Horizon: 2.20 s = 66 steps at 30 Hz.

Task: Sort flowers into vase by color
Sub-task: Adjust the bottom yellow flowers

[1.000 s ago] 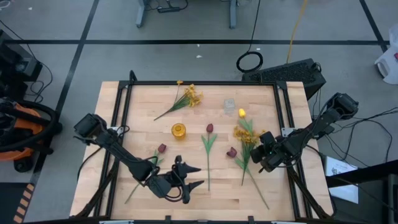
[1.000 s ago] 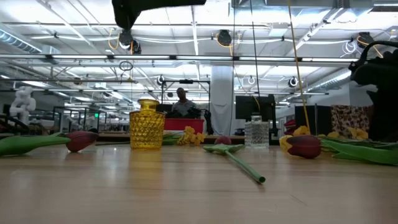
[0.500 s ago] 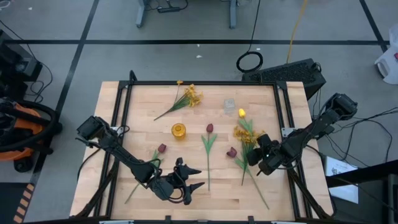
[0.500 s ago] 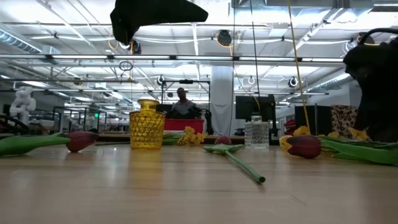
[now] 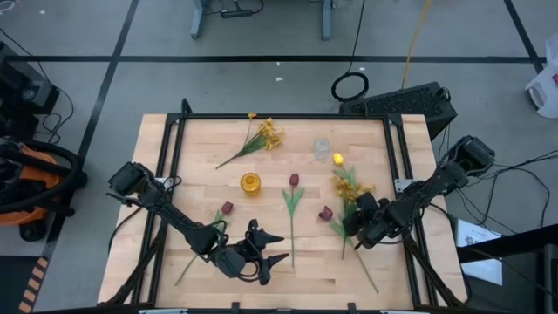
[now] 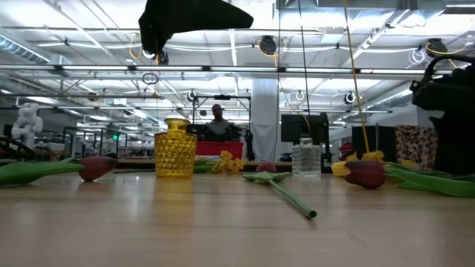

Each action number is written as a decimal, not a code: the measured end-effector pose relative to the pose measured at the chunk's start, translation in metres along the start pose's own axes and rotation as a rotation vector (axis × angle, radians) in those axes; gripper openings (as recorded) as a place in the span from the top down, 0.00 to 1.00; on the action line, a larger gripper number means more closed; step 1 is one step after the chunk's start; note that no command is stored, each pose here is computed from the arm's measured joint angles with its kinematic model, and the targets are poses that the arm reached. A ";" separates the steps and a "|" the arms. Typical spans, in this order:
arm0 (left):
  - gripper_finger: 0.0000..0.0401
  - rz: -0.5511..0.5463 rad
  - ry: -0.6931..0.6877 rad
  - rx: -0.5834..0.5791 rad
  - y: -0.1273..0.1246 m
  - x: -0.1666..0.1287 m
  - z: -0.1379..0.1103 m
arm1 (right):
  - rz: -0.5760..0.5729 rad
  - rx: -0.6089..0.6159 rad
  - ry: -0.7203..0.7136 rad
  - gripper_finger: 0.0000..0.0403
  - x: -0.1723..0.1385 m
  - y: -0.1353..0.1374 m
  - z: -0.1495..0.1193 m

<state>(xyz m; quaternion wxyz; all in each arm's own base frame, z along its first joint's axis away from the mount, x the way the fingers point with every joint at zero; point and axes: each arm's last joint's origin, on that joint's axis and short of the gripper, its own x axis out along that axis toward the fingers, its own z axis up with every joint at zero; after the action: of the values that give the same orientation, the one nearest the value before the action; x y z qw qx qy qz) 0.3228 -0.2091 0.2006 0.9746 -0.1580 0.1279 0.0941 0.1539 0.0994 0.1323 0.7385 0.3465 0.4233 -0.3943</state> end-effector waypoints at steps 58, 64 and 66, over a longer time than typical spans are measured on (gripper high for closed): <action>0.40 -0.063 0.017 -0.067 -0.016 -0.016 -0.009 | -0.087 -0.142 0.036 0.79 -0.012 0.093 -0.051; 0.40 -0.056 -0.013 -0.075 -0.024 -0.026 -0.012 | -0.105 -0.187 0.042 0.94 -0.012 0.092 -0.051; 0.40 -0.054 -0.027 -0.083 -0.025 -0.027 -0.012 | -0.119 -0.212 0.055 0.98 -0.013 0.091 -0.051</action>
<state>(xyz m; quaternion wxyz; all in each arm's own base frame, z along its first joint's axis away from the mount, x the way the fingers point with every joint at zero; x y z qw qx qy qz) 0.3001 -0.2403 0.2048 0.9710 -0.2003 0.1064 0.0750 0.2112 0.1867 0.1393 0.7346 0.2514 0.5022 -0.3807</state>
